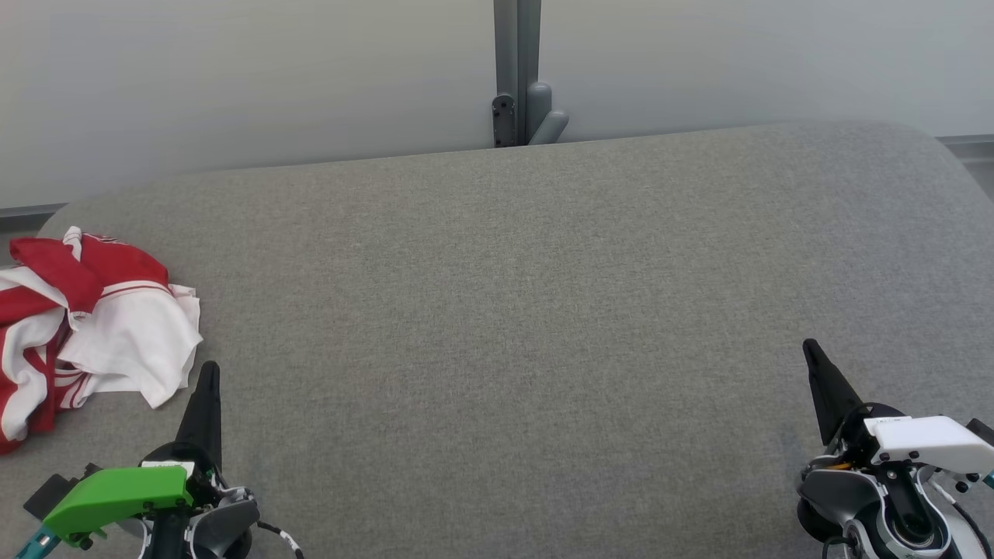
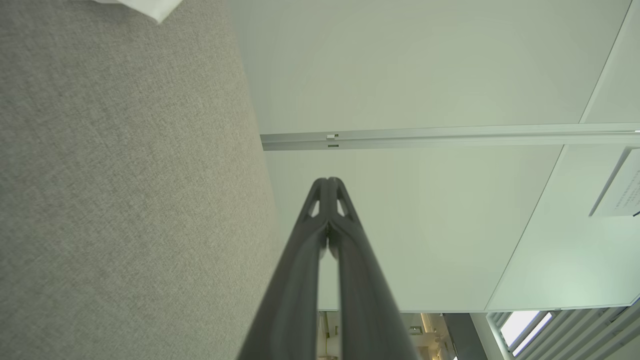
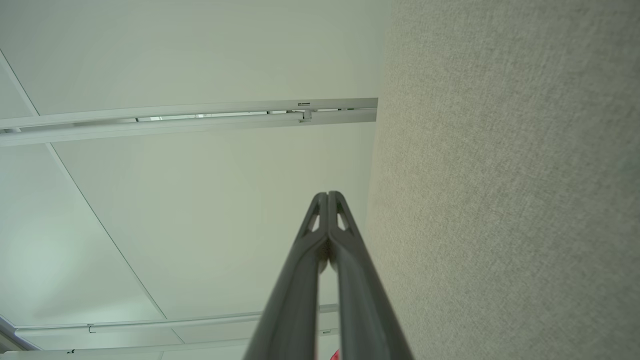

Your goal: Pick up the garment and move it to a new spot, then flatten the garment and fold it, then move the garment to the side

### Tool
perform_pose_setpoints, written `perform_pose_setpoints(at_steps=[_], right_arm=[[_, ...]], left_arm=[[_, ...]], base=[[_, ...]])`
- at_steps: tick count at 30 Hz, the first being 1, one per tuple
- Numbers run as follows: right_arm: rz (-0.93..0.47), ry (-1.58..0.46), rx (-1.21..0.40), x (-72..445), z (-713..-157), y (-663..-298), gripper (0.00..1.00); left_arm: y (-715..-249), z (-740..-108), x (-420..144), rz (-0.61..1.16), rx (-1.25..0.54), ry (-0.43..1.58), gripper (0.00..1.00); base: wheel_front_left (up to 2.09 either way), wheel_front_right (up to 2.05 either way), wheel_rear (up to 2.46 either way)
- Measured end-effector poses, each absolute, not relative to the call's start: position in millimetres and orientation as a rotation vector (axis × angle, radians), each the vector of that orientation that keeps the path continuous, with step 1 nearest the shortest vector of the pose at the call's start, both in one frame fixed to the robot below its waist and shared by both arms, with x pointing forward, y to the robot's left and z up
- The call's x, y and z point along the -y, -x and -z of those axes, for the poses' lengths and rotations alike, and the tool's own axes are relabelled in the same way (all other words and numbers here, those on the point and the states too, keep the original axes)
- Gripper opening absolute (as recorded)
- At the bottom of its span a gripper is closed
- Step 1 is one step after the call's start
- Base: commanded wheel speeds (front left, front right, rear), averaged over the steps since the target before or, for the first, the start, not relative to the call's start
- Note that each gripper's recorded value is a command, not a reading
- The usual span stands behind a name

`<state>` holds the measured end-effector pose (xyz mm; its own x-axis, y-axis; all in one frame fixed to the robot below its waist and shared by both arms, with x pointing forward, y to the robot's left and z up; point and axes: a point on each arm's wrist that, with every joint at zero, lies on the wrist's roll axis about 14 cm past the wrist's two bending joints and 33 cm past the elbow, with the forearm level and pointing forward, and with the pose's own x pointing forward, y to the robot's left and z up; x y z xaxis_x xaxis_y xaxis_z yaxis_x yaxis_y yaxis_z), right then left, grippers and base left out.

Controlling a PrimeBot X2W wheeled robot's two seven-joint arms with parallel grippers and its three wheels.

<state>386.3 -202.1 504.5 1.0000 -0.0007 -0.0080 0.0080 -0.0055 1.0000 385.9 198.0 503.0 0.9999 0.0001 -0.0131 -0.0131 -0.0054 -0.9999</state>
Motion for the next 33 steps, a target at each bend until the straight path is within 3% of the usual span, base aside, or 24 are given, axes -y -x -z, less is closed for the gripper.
perform_pose_setpoints(at_steps=[8, 9, 22, 33], right_arm=[[0.007, -1.576, -0.006, 202.1, -504.4, -386.3, 0.0], [0.009, -1.577, -0.008, 202.0, -503.5, -386.0, 1.0], [0.064, -1.527, -0.029, 202.3, -488.1, -377.7, 1.0], [-0.004, -1.234, 0.048, 204.3, -522.7, -387.2, 1.0]], left_arm=[[-385.9, -503.0, -198.0, -0.01, -0.01, 1.576, 0.0], [-385.5, -502.0, -197.8, -0.013, -0.013, 1.577, 1.0], [-379.8, -486.3, -192.8, -0.061, -0.044, 1.552, 1.0], [-391.7, -515.8, -190.8, -0.002, 0.024, 1.295, 1.0]], base=[[0.0, 0.0, 0.0], [0.0, 0.0, 0.0], [0.0, 0.0, 0.0], [0.0, 0.0, 0.0]])
